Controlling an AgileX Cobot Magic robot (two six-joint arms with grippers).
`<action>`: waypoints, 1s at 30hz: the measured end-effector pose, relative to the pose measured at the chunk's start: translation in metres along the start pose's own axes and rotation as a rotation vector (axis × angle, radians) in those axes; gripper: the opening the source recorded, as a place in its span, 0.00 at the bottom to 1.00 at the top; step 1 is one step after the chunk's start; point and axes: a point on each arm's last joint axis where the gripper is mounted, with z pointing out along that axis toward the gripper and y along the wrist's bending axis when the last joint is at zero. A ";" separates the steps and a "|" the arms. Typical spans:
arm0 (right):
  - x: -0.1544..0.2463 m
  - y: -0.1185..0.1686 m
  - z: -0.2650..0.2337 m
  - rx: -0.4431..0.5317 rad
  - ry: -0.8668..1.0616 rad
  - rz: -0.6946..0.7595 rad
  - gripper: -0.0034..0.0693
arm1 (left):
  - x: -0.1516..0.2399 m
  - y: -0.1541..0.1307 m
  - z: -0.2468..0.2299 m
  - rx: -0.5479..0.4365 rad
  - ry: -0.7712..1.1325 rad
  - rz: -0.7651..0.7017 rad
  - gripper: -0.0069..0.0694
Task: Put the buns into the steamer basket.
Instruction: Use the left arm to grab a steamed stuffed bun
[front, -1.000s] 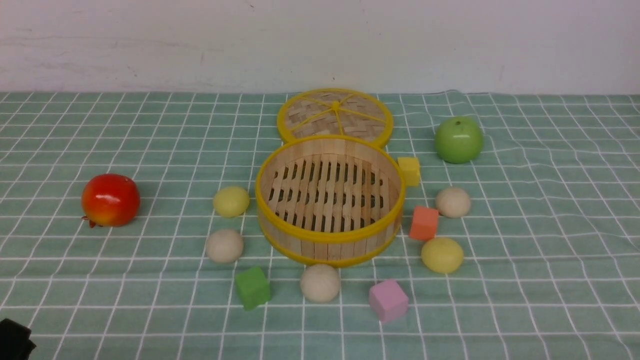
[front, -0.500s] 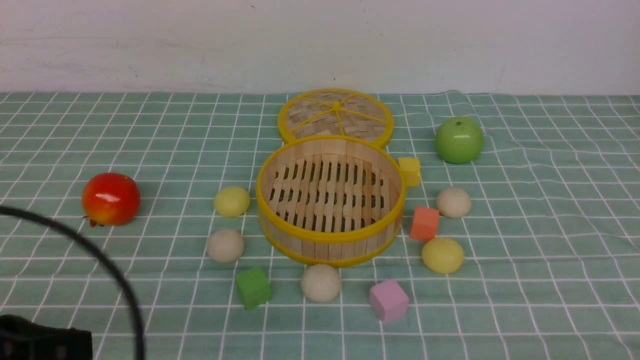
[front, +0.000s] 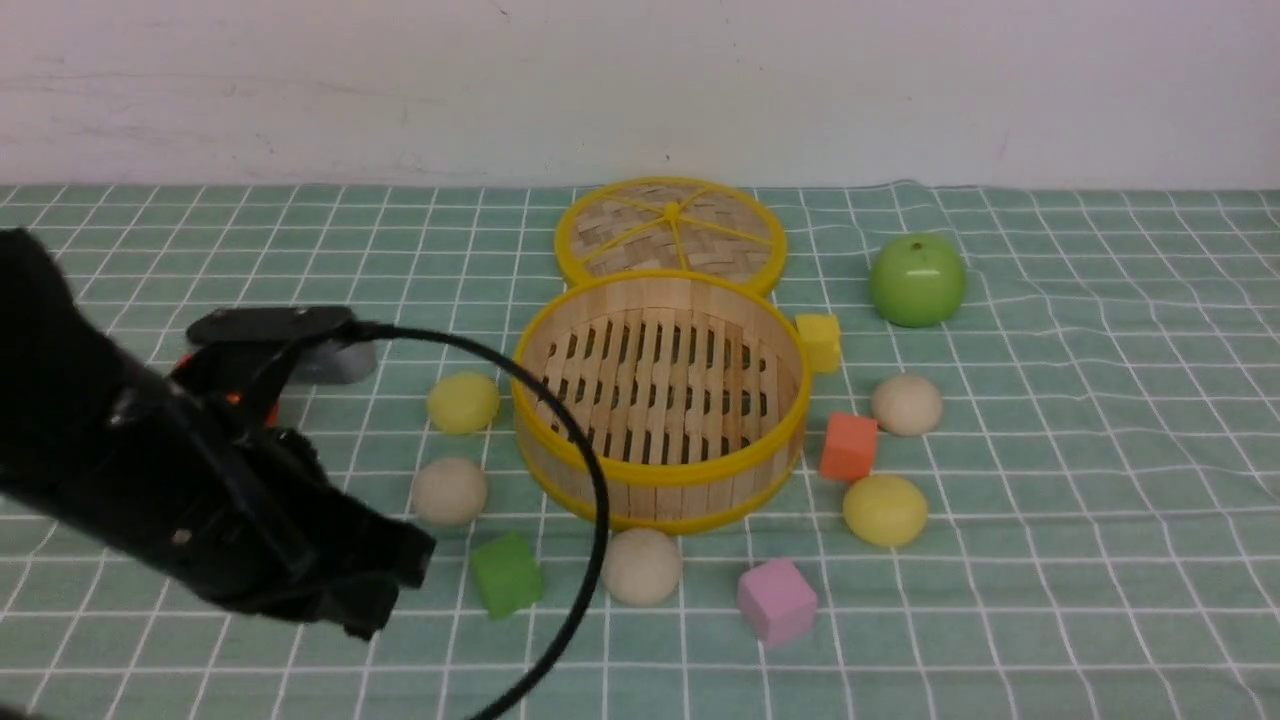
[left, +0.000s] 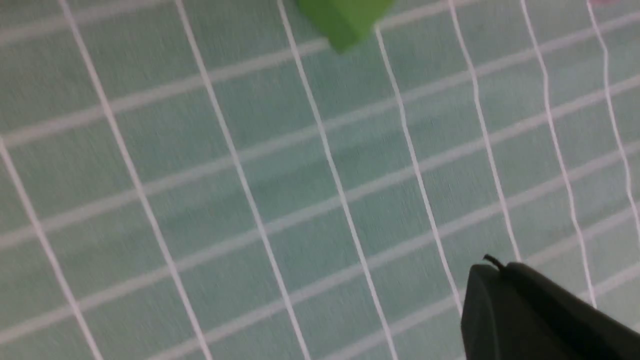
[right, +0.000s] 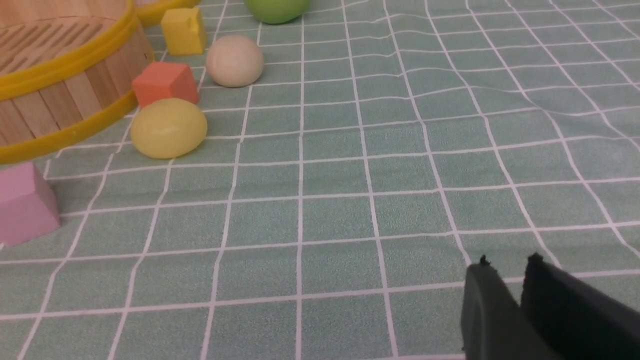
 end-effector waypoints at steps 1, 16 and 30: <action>0.000 0.000 0.000 0.000 0.000 0.000 0.20 | -0.002 0.000 0.001 -0.004 -0.002 -0.004 0.07; 0.000 0.000 0.000 0.000 0.000 0.000 0.20 | -0.098 0.023 0.102 -0.165 0.022 0.056 0.31; 0.000 0.000 0.000 0.000 0.000 0.000 0.20 | -0.114 0.040 0.146 -0.228 -0.009 0.097 0.42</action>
